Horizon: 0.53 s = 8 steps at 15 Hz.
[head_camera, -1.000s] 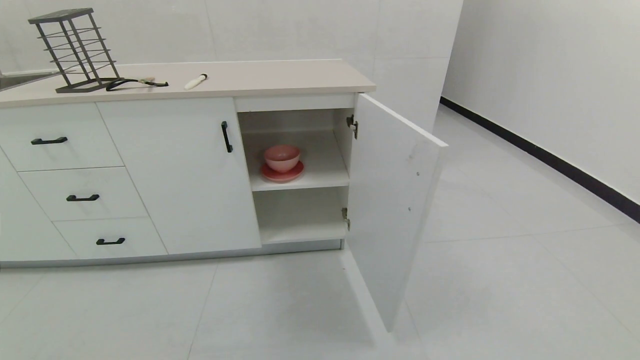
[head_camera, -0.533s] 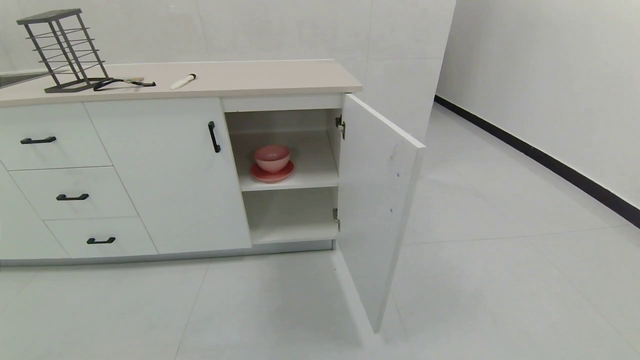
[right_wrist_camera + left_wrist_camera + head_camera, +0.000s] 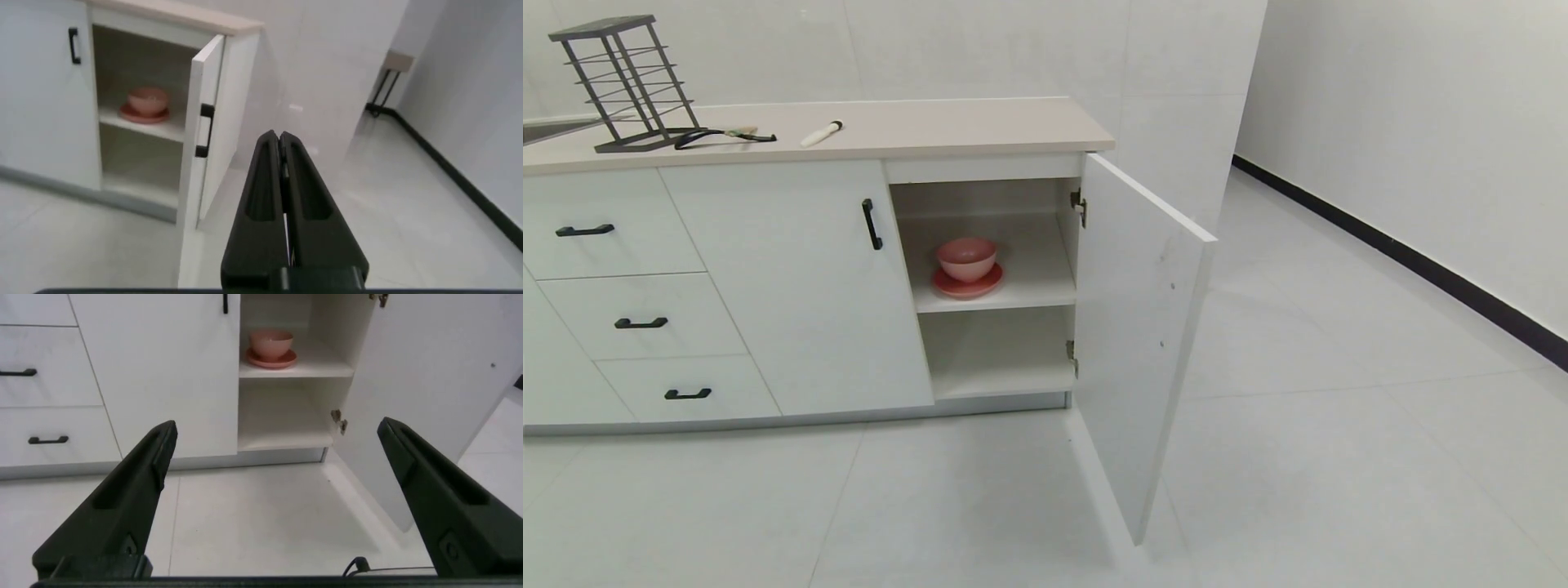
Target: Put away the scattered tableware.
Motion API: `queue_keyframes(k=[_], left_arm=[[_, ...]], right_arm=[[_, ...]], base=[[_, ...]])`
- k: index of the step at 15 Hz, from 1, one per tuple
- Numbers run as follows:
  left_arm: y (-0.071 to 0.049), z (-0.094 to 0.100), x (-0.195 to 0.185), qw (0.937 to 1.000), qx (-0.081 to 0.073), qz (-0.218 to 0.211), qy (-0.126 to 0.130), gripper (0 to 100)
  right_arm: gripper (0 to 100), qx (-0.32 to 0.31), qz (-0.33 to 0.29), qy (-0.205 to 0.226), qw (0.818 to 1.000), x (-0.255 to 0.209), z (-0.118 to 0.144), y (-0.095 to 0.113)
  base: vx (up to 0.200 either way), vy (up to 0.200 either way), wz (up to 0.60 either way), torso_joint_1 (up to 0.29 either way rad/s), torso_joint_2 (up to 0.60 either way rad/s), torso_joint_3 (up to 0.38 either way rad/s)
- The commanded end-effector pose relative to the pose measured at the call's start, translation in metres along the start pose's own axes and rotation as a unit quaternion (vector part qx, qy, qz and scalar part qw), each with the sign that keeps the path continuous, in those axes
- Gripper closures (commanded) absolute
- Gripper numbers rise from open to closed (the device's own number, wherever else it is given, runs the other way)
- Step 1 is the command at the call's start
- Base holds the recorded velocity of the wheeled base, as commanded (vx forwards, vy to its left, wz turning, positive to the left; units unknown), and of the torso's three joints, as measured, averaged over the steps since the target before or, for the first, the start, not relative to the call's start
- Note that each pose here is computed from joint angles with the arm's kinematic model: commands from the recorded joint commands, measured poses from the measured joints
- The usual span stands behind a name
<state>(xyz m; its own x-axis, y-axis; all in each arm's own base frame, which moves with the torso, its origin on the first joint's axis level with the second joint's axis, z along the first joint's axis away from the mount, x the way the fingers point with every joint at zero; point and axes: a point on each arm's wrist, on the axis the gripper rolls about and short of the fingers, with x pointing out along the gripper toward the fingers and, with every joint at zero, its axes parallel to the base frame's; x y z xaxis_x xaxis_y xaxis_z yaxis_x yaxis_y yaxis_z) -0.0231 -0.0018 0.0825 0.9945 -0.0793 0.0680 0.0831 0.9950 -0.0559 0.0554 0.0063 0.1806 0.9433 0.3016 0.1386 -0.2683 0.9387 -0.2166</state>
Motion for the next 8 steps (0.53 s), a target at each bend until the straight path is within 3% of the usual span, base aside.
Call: queue_keyframes(k=[1,4,8], left_arm=[[0.000,0.000,0.000,1.0000,0.000,0.001,0.000,0],[0.000,0.000,0.000,1.0000,-0.001,0.001,0.000,0],[0.000,0.000,0.000,1.0000,0.001,0.001,0.000,0]], right_arm=[[100,0.028,0.068,0.089,0.993,0.088,-0.030,-0.015],[100,0.027,0.076,0.087,0.993,0.126,-0.041,-0.021],[100,0.039,0.107,0.113,0.987,0.157,-0.057,-0.013]], base=[[0.000,0.000,0.00,0.000,0.00,0.000],[0.000,0.000,0.00,0.000,0.00,0.000],[0.000,0.000,0.00,0.000,0.00,0.000]])
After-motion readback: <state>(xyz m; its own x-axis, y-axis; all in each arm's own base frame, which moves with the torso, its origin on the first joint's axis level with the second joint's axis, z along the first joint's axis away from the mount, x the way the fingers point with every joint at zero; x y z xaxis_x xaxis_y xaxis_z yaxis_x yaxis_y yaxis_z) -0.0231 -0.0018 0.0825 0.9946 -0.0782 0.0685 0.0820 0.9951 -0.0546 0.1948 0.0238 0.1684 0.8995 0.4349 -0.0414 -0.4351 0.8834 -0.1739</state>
